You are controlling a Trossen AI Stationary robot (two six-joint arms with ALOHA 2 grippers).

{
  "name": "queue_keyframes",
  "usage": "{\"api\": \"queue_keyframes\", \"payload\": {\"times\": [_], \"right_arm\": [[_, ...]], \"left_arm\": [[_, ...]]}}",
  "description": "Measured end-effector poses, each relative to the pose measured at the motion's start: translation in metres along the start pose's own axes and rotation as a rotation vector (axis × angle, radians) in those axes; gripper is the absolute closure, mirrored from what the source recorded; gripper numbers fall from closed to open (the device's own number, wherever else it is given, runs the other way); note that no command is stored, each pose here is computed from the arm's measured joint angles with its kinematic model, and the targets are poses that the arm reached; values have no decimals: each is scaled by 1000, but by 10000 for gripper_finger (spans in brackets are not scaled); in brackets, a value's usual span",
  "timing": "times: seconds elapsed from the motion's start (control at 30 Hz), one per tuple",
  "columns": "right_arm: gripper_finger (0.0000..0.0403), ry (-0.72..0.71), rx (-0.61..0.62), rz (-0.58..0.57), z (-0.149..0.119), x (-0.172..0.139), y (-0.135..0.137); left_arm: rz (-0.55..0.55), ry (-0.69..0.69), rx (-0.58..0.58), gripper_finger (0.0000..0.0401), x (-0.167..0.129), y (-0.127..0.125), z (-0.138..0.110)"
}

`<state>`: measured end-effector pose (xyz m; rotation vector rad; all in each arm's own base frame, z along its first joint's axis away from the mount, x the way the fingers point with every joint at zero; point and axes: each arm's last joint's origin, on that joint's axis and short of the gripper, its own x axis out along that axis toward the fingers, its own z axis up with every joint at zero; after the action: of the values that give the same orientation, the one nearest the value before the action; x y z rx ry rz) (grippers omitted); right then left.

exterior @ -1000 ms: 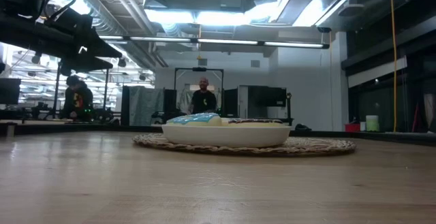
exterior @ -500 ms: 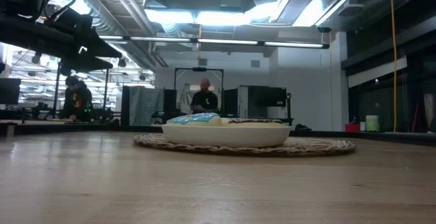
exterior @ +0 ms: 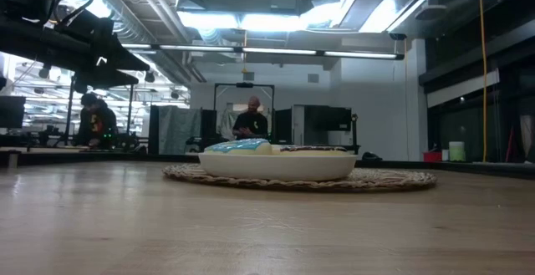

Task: Pick & Place donuts
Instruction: Put the small light blue donut on the red plate

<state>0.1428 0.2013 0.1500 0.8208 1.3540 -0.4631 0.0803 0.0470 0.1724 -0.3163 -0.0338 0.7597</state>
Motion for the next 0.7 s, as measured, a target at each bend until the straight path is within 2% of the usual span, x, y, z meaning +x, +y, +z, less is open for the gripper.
{"api": "queue_keyframes", "payload": {"times": [0.7], "right_arm": [[208,4,-37,6,-1,8,3]], "left_arm": [[0,-1,0,134,0,0,0]]}}
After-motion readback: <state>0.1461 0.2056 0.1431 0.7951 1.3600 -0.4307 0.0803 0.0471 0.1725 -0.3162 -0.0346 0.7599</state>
